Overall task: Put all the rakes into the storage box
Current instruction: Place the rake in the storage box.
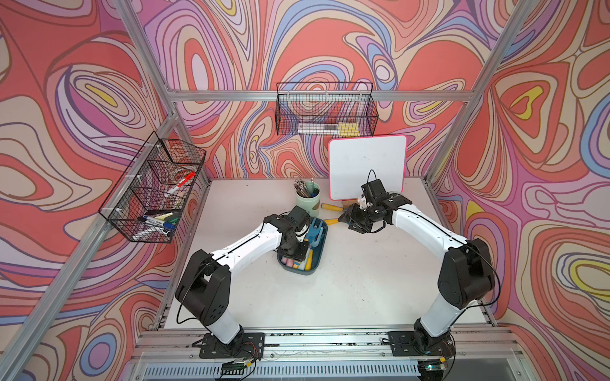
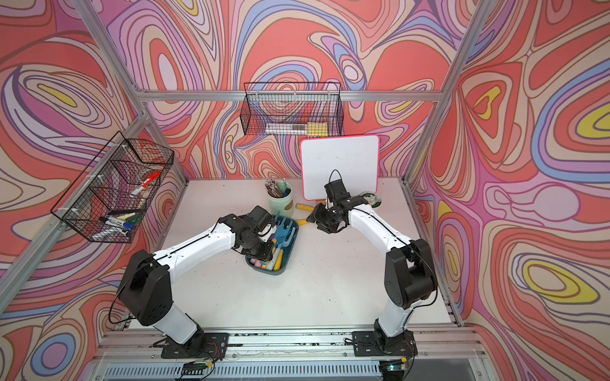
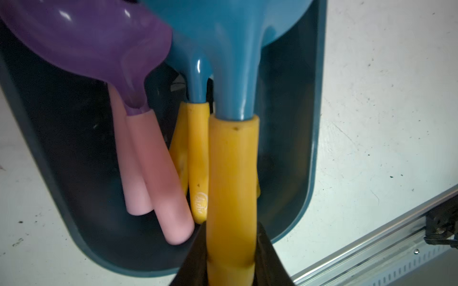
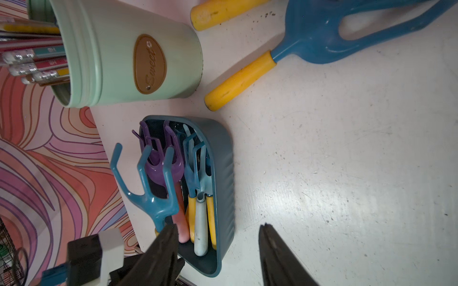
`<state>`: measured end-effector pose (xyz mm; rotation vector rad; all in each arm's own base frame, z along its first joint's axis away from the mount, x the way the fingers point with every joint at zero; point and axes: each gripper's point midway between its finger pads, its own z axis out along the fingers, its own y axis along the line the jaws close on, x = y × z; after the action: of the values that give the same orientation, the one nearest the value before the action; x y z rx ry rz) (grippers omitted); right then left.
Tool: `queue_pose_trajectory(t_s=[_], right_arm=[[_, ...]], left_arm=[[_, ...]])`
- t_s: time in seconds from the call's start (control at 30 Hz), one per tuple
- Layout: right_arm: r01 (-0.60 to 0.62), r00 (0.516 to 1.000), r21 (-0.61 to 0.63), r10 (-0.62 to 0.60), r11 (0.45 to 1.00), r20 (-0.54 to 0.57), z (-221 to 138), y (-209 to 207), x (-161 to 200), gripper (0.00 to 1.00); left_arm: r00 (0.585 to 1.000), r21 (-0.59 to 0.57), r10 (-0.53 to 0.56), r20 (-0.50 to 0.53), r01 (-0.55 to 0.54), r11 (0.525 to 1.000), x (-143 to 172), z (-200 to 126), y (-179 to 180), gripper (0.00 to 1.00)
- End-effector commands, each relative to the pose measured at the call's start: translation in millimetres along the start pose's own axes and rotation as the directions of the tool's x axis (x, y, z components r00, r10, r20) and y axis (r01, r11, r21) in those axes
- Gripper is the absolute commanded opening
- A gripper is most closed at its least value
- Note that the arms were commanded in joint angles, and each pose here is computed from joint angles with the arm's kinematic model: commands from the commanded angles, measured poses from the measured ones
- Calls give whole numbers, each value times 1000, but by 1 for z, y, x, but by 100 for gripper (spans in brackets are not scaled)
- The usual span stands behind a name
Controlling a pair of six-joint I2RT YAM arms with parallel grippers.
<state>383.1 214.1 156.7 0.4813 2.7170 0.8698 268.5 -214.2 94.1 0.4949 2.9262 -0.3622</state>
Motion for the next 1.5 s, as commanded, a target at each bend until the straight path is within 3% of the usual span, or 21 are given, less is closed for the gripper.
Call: queue_pose_trajectory(t_s=[0.0, 0.33, 0.57, 0.67, 0.7, 0.73, 0.97, 1.07, 1.2, 1.47], right_arm=[[0, 1000, 2, 0, 1000, 0, 3, -2, -2, 54], [-8, 1000, 13, 8, 1000, -2, 1, -9, -3, 54], [-17, 1000, 15, 18, 1000, -11, 3, -12, -3, 54], [-21, 1000, 15, 22, 1000, -18, 5, -13, -3, 54], [-22, 1000, 15, 23, 1000, -19, 6, -13, -3, 54], [-23, 1000, 17, 24, 1000, -20, 6, -13, -3, 54], [-30, 1000, 77, 30, 997, 5, 10, -24, -10, 55], [-82, 997, 160, 82, 984, 6, 25, -47, -21, 56], [-188, 982, 230, 186, 955, 32, 34, -81, -44, 57], [-336, 941, 218, 318, 916, 113, 42, -121, -92, 56]], left_arm=[[1000, 59, 4, 22, -5, 998, -7, 7, -8, 0], [999, 82, -27, -37, 30, 996, -4, 34, 2, 0], [997, 81, -46, -68, 51, 995, 3, 35, 7, 1], [996, 82, -52, -73, 58, 995, 5, 29, 6, 50], [996, 83, -52, -69, 57, 995, 4, 26, 5, 61], [997, 82, -50, -62, 55, 995, 3, 21, 5, 64], [992, -66, -65, 107, 72, 995, -37, -43, 18, 62], [980, -103, -70, 185, 90, 991, -55, -62, 22, 64], [973, -91, -89, 215, 111, 990, -67, -59, 21, 66], [974, -71, -91, 209, 108, 992, -66, -53, 18, 66]])
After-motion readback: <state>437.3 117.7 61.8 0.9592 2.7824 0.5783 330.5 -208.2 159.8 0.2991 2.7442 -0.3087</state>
